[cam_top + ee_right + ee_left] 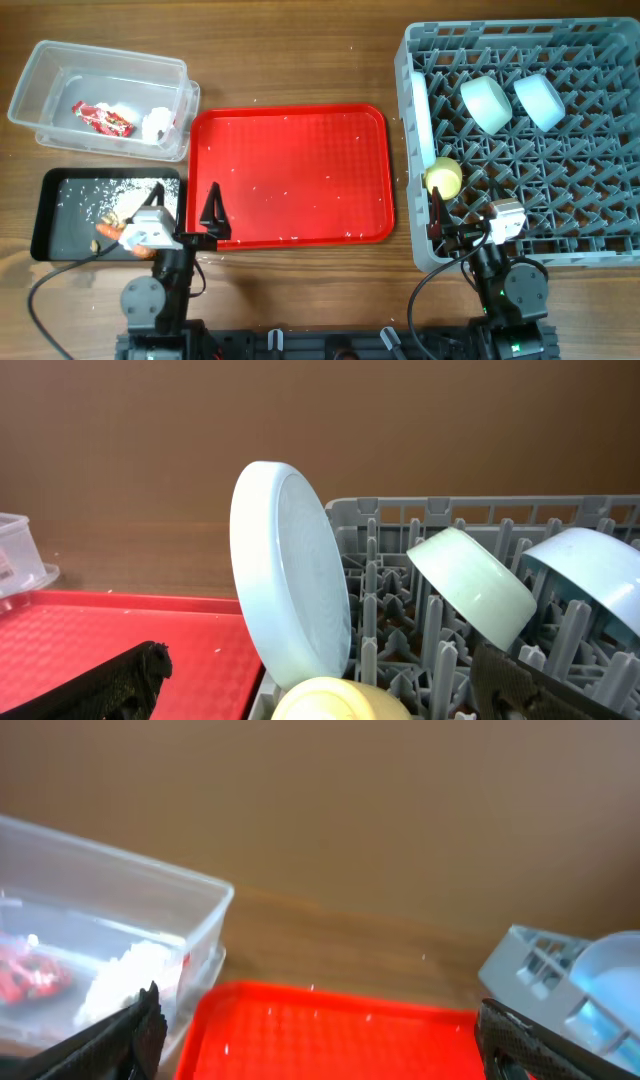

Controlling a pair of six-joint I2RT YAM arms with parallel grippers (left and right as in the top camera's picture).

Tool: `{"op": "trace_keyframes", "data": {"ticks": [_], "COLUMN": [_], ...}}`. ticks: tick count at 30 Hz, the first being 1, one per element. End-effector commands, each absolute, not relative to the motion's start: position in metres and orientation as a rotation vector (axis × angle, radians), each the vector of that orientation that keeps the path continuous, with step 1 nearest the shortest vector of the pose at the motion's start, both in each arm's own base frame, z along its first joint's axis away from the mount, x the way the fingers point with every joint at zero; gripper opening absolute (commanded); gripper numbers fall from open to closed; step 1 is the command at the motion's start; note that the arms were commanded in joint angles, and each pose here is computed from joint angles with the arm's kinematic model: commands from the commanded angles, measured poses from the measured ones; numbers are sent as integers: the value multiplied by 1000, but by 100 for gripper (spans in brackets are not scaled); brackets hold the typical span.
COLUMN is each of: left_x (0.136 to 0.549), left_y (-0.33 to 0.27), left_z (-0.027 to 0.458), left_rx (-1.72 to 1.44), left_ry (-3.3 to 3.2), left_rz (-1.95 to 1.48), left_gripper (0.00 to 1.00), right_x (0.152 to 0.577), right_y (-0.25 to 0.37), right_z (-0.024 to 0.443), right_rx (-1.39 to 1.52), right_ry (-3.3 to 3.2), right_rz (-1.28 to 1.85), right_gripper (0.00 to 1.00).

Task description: Sort waste into correct bins and load items into the dishwasher rack

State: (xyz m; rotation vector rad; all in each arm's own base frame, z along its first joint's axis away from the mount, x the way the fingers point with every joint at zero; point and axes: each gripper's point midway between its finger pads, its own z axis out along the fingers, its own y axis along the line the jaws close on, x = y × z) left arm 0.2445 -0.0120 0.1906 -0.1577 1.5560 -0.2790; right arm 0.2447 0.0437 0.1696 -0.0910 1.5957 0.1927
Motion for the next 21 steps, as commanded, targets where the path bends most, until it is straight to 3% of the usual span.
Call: {"op": "trace_keyframes", "data": {"ticks": [1, 21], "left_x": [245, 245], "left_y": [-18, -22], "left_z": [161, 159], "left_rx": [-151, -138], "left_ry": [1629, 1641], "left_rz": [-304, -318], "left_gripper": [100, 100], "right_x": [245, 245], "right_y": [40, 40], "right_z": [171, 171], "right_rx": [-67, -67], "right_ry": [1590, 1590], "right_rz": [189, 189], "right_gripper": [100, 100]}}
